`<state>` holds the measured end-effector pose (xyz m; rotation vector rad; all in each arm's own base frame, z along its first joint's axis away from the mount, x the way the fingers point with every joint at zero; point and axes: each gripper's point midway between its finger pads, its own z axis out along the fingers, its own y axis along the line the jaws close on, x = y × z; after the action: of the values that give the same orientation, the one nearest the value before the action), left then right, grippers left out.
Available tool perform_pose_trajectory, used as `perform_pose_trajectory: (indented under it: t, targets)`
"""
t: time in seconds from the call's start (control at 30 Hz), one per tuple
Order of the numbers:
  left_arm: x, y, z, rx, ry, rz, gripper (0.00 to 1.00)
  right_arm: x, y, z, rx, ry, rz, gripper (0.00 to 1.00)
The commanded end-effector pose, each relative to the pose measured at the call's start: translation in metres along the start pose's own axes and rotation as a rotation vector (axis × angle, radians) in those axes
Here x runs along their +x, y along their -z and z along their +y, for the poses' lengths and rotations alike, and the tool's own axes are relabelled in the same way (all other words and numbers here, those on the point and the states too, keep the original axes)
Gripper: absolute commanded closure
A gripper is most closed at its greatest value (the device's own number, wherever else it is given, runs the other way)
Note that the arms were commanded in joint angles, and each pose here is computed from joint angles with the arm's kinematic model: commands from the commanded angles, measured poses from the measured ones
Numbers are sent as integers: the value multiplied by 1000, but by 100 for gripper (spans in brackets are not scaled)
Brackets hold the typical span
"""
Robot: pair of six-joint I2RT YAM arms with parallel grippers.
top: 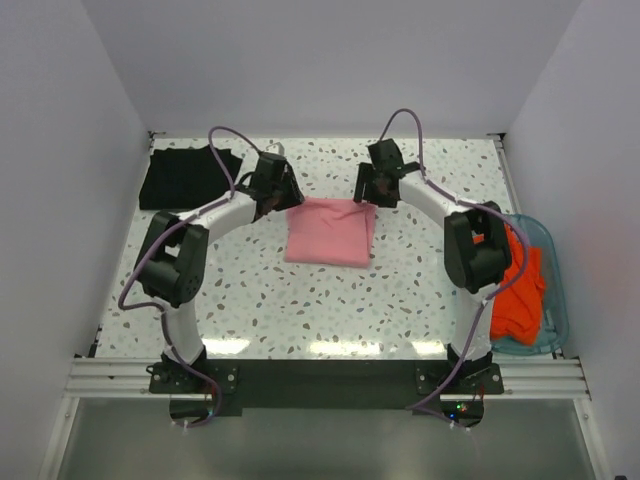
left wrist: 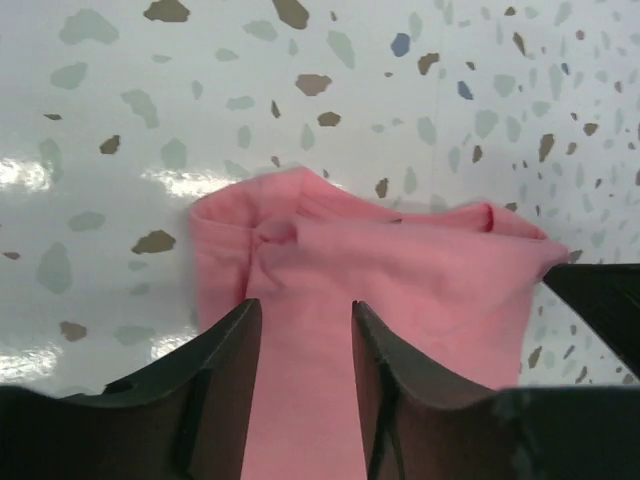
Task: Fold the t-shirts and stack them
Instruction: Fold the tshirt, then neatly place the folded tshirt to the corner
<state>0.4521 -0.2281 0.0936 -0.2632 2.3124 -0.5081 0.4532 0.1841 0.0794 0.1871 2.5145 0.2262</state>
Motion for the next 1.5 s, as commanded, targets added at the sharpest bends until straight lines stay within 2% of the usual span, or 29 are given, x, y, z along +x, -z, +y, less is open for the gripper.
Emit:
perform_pose_trajectory:
  t: [0.0,0.07,0.1,0.17,0.2,0.37,0.47,0.53,0.77,0.97,1.1,1.23,1.33,1.47]
  targets:
    - [-42,-2,-10,95,5,-93,51,-36,-2,8,-22,39,-52,28]
    - [-59,5,-6,110,8,-145,44,-45,6,4,-4,34,-71,25]
    - [-66,15,-5,110,7,-165,35,-45,9,3,0,34,-76,25]
    - [-75,24,3,93,8,-188,30,-40,19,2,-1,25,-75,25]
    - [-78,29,4,86,7,-197,29,-36,21,1,4,26,-71,26]
    - [-44,25,23,34,-25,-73,28,5,26,12,-8,74,-31,25]
    - [-16,13,29,48,-65,39,28,24,14,11,6,107,4,24]
    - [2,5,36,39,-92,109,27,30,8,11,3,117,25,23]
    - [31,-9,49,36,-148,222,23,47,-17,-3,59,153,88,22]
    - [54,-19,58,26,-157,293,23,56,-29,-15,84,146,117,23]
    - [76,-23,68,-49,-178,353,24,56,-33,-18,85,139,121,23]
    - [97,-27,76,-153,-209,389,29,47,-35,-20,67,117,111,23]
    - [115,-29,74,-181,-224,423,31,44,-36,-21,53,106,111,23]
    - [130,-33,69,-182,-224,443,40,42,-37,-22,38,97,111,23]
